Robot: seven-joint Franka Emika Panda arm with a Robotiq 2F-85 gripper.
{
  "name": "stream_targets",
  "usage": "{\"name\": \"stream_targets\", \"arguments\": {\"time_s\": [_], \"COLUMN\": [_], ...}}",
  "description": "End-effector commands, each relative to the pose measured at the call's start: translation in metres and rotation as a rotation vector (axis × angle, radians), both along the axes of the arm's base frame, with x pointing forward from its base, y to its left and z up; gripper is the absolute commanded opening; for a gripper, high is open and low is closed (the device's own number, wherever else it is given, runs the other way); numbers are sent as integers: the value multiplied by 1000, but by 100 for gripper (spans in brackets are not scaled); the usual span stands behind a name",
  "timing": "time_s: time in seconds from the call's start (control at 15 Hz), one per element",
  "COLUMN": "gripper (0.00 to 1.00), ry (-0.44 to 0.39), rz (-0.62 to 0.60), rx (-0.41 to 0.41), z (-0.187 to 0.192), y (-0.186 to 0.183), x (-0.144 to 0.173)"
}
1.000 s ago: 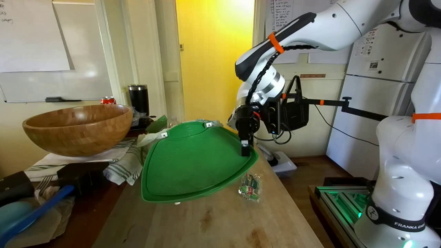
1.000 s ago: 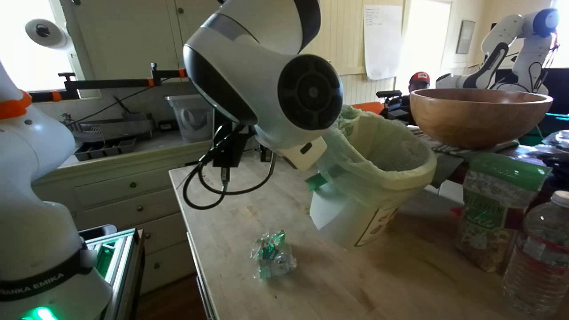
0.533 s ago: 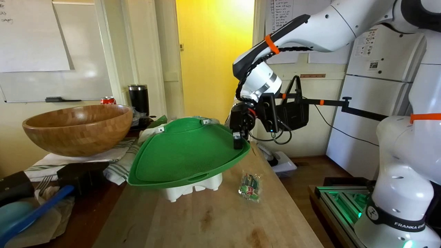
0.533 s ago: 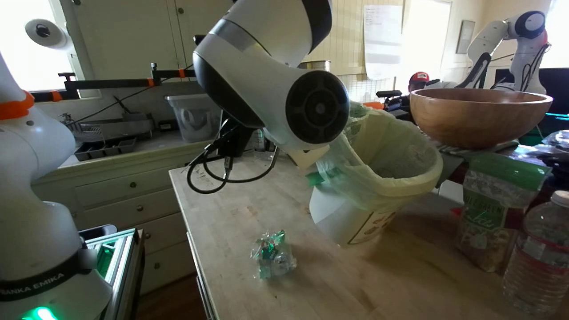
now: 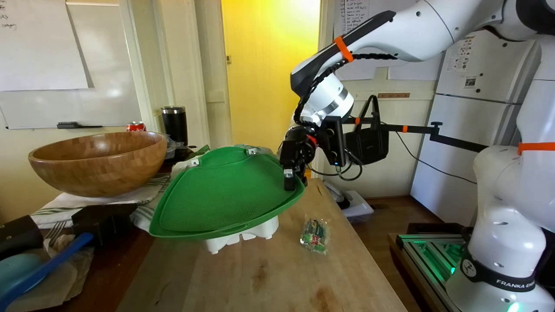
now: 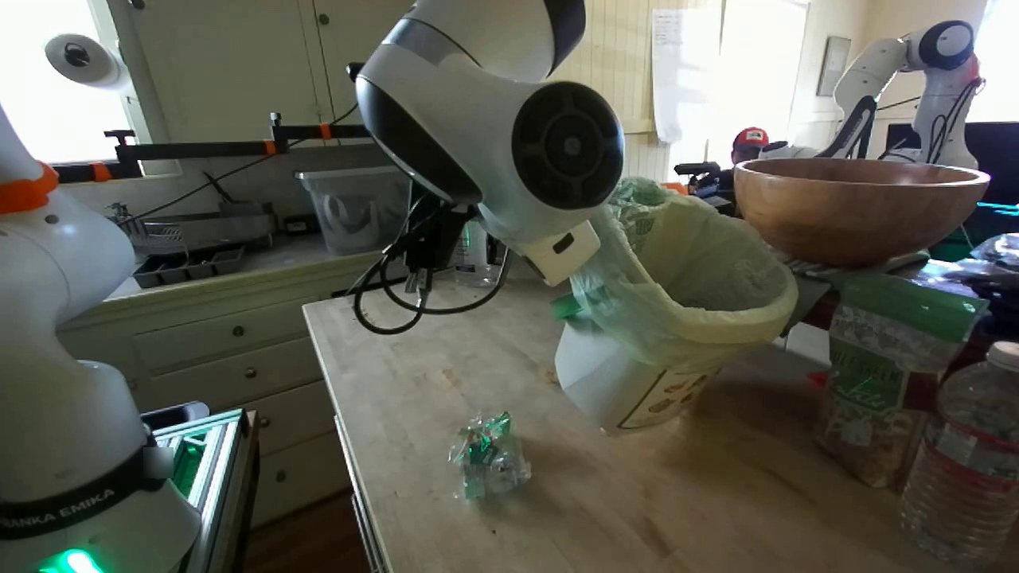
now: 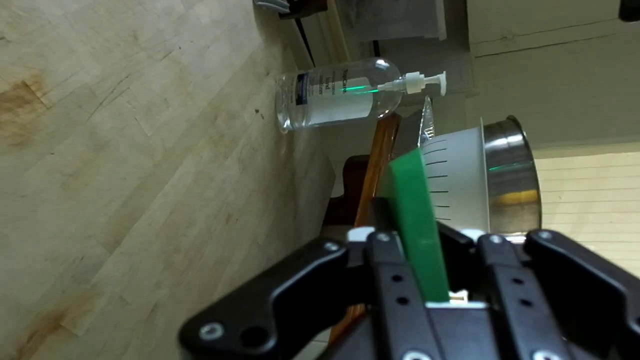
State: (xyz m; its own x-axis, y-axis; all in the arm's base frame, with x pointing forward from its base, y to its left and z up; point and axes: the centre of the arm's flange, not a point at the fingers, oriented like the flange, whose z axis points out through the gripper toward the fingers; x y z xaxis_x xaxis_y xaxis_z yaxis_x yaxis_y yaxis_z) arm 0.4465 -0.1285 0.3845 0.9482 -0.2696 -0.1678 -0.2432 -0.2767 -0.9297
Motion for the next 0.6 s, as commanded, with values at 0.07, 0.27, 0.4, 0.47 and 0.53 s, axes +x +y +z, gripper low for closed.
{"name": "stream_targets", "arguments": {"time_s": [0.07,0.27,0.4,0.47,0.53], "gripper": [2,2,2,2,2], "ry": [-15,-4,-19,-31,-41], "rz": [31,33,18,-4,-25], "rx": [-187,-148,-80,-36,-3], "z": [-5,-4,0,4,7], "y": [13,10,10,11,12], "x": [-2,3,3,4,6]}}
